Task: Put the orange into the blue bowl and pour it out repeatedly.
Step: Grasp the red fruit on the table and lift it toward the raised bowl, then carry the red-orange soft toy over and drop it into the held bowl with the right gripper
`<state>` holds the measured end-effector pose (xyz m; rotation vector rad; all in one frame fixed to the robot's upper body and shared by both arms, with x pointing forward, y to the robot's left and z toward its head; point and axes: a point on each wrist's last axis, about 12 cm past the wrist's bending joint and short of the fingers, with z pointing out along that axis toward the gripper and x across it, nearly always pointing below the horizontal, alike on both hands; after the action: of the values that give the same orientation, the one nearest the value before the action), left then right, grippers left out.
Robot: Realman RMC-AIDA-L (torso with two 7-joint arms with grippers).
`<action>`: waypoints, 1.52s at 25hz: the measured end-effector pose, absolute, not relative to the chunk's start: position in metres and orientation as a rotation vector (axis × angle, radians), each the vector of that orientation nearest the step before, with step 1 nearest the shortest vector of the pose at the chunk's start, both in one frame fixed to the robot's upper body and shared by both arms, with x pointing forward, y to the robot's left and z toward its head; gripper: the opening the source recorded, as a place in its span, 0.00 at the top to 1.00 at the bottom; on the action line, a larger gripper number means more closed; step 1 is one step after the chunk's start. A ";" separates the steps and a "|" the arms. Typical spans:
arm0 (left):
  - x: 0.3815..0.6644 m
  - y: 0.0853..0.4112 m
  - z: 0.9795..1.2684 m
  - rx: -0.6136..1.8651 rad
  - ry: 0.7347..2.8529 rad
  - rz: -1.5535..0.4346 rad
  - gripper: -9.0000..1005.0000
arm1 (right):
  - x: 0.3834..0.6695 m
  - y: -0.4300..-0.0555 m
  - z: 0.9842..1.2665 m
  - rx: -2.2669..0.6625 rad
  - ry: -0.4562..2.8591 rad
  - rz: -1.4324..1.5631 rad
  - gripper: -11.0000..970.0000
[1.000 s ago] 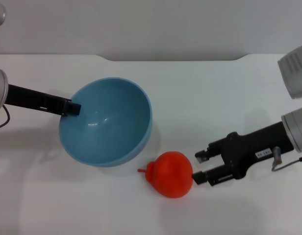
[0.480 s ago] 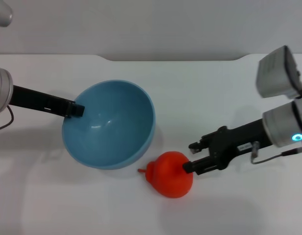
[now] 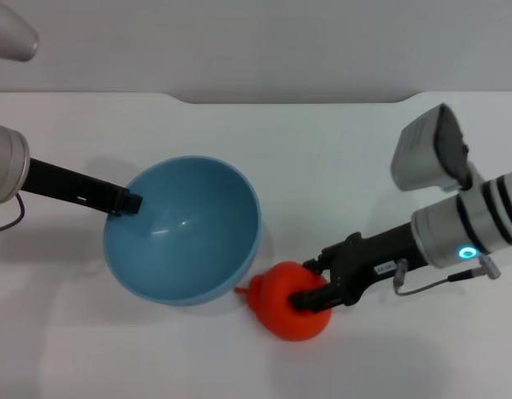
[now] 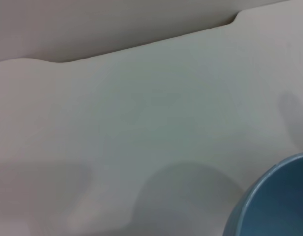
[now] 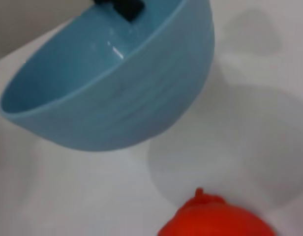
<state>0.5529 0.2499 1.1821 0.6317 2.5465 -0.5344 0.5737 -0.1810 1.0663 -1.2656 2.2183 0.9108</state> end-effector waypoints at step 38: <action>0.571 0.135 1.152 1.005 2.541 -0.630 0.99 | 0.533 -0.232 1.180 -1.336 1.729 1.001 0.94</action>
<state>0.5713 0.1354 1.1516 1.0049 2.5405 -0.6304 0.5325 -0.2323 1.1798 -1.3357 1.7293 1.0009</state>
